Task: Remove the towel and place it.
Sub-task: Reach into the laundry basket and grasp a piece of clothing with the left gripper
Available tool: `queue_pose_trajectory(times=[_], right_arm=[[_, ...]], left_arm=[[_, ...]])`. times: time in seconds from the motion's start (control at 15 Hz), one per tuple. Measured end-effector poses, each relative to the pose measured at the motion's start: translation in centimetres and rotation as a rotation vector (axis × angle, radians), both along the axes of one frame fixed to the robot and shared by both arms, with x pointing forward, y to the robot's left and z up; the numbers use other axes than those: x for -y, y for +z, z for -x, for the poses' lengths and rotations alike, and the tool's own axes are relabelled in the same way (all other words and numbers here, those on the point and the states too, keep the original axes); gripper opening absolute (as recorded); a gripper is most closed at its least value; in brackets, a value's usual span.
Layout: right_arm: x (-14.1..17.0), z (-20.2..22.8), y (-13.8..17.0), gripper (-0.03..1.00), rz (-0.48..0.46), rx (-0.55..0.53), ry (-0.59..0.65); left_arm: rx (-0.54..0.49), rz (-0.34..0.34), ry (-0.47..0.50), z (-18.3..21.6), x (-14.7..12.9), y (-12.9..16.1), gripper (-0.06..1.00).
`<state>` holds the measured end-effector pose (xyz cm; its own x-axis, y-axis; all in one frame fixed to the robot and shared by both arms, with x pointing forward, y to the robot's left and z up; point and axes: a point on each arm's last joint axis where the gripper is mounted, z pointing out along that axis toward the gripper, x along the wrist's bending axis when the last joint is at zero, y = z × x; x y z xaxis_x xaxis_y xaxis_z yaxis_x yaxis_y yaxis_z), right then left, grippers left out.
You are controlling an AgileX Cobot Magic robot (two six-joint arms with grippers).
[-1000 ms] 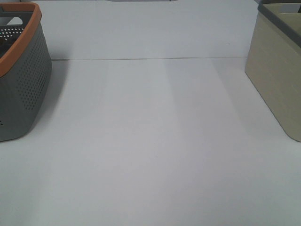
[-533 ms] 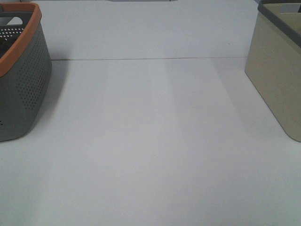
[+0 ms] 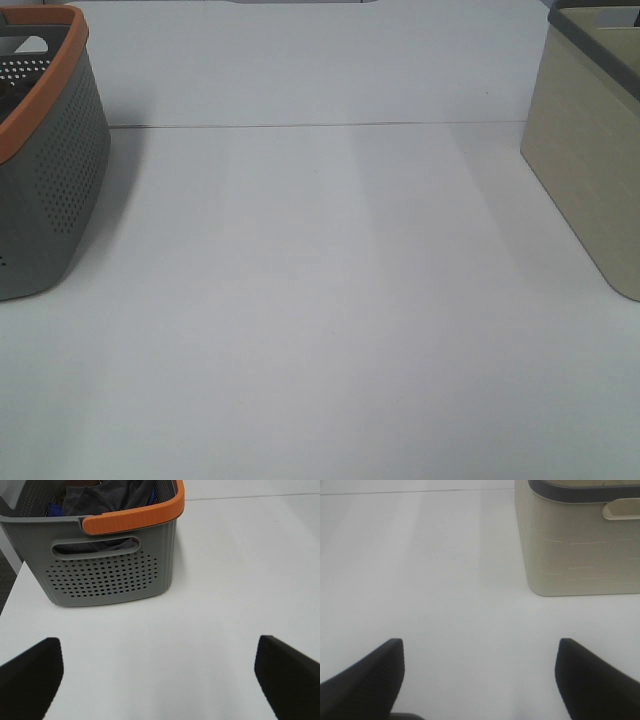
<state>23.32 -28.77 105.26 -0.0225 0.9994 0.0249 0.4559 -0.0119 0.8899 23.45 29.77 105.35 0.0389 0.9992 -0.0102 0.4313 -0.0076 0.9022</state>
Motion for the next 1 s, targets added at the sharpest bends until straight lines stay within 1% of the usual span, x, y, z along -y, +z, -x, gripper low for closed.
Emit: queue_pose_trajectory(times=[1.0], right_arm=[[0.00,0.00,0.00,0.81,0.000,0.000,0.000]], left_arm=[[0.000,0.002,-0.002,0.00,0.02,0.00,0.98]])
